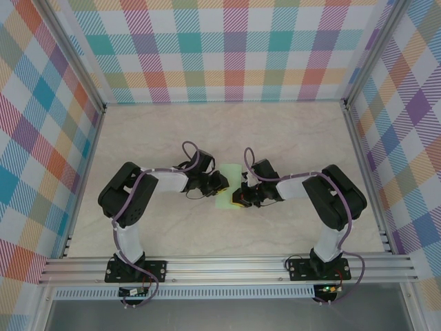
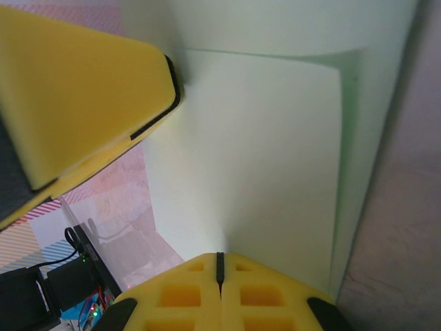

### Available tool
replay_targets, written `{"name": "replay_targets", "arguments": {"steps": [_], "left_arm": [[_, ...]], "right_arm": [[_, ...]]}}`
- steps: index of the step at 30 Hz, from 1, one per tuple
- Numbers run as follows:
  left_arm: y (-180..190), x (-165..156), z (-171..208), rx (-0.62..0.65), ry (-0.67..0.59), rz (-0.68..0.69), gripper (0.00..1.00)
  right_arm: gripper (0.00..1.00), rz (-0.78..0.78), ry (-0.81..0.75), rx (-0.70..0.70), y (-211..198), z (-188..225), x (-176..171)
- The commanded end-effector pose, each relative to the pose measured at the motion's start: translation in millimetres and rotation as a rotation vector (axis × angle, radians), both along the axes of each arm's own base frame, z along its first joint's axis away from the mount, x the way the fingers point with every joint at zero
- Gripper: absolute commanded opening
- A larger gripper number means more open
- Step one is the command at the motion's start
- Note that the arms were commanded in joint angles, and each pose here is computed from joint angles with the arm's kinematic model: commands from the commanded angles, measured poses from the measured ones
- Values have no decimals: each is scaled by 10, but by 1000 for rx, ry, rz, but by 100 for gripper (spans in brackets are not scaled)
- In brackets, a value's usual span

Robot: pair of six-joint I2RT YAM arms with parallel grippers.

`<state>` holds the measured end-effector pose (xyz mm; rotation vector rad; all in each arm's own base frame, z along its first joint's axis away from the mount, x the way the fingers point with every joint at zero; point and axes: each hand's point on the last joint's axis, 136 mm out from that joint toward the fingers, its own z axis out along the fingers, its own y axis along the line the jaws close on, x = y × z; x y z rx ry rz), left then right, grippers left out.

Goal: Fold a paper plane with a square sheet of paper (pick it up from the middle)
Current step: Fold the triangle a second time at the center of the table.

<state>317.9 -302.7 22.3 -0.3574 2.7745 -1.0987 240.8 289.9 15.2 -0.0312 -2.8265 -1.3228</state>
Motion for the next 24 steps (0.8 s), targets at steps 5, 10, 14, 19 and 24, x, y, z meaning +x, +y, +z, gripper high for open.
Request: {"name": "replay_targets", "arguments": {"steps": [5, 10, 14, 19, 24], "left_arm": [[166, -46, -245, 111, 25, 28, 17], [185, -84, -269, 114, 31, 22, 17], [173, -83, -272, 109, 32, 20, 17], [166, -81, -276, 106, 34, 19, 17], [182, -86, -275, 114, 34, 22, 17]], "right_arm": [[0, -23, 98, -69, -86, 9, -104], [0, -25, 57, -41, 23, 189, 67], [0, -31, 59, -38, 88, 176, 165], [0, -38, 83, -69, 111, 34, 224], [0, -26, 131, -178, -67, -210, 55]]}}
